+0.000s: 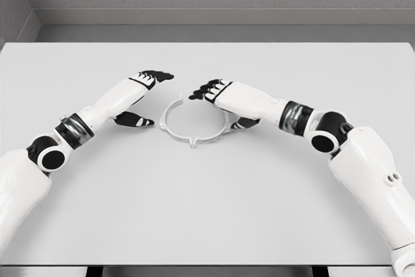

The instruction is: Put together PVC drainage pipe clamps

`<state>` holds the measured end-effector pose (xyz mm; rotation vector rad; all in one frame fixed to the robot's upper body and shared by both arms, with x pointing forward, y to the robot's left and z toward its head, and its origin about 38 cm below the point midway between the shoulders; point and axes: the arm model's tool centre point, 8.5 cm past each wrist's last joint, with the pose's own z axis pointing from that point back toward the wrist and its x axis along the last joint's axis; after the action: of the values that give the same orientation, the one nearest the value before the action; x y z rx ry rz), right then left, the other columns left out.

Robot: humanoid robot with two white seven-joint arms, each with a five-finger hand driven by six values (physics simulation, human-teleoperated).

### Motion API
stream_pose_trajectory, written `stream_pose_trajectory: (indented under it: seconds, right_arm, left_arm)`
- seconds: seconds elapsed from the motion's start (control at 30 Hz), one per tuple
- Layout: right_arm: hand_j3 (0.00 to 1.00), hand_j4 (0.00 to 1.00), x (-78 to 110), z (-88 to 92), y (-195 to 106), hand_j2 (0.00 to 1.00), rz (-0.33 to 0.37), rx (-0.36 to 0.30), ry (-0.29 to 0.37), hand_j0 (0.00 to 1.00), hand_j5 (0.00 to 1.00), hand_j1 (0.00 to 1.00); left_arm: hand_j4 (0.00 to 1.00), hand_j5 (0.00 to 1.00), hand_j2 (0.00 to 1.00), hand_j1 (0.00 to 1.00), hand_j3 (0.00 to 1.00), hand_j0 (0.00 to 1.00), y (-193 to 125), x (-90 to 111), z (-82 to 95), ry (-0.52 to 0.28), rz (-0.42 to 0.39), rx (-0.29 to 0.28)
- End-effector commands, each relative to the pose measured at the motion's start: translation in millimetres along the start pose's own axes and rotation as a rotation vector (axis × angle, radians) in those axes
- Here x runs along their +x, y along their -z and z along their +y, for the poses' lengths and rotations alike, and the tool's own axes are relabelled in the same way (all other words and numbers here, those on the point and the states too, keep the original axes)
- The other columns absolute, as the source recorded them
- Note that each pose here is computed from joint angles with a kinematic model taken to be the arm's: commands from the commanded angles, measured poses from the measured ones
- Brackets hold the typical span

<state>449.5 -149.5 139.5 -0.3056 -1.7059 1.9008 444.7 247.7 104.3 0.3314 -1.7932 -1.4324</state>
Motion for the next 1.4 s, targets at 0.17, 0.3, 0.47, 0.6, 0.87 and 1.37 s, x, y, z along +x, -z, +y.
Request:
stream_pose_trajectory:
  seconds: [0.17, 0.3, 0.47, 0.6, 0.87, 1.37]
  right_arm:
    - [1.0, 1.0, -5.0, 4.3, 4.2, 1.0, 0.008, 0.014, 0.018, 1.0, 1.0, 1.0]
    - [1.0, 1.0, -16.2, -15.3, 2.8, 1.0, 0.028, -0.005, -0.008, 1.0, 1.0, 1.0]
    - [1.0, 1.0, -32.4, -30.9, -8.5, 1.0, 0.07, -0.025, -0.022, 1.0, 1.0, 1.0]
    - [1.0, 1.0, -43.9, -35.1, -4.9, 1.0, 0.095, -0.021, -0.01, 1.0, 1.0, 1.0]
    - [1.0, 1.0, -50.3, -25.7, 25.1, 1.0, 0.111, 0.006, 0.056, 1.0, 1.0, 1.0]
    - [1.0, 1.0, -42.0, -18.1, 49.7, 1.0, 0.097, 0.034, 0.076, 1.0, 1.0, 1.0]
  left_arm:
    - [1.0, 1.0, 1.0, 1.0, 1.0, 1.0, 0.3, 0.5, -0.6, -0.005, -0.002, 0.001]
    - [1.0, 1.0, 1.0, 1.0, 1.0, 1.0, 1.4, 2.1, -1.2, -0.005, -0.007, 0.0]
    - [1.0, 1.0, 1.0, 1.0, 1.0, 1.0, -0.3, -0.1, 1.5, -0.005, 0.0, 0.007]
    - [1.0, 1.0, 1.0, 1.0, 1.0, 1.0, -6.7, -7.4, 11.0, 0.016, 0.015, 0.006]
    - [1.0, 1.0, 1.0, 1.0, 1.0, 1.0, -7.4, -13.3, 20.2, 0.031, 0.027, 0.01]
    - [1.0, 1.0, 1.0, 1.0, 1.0, 1.0, -10.2, -19.6, 27.0, 0.041, 0.043, 0.01]
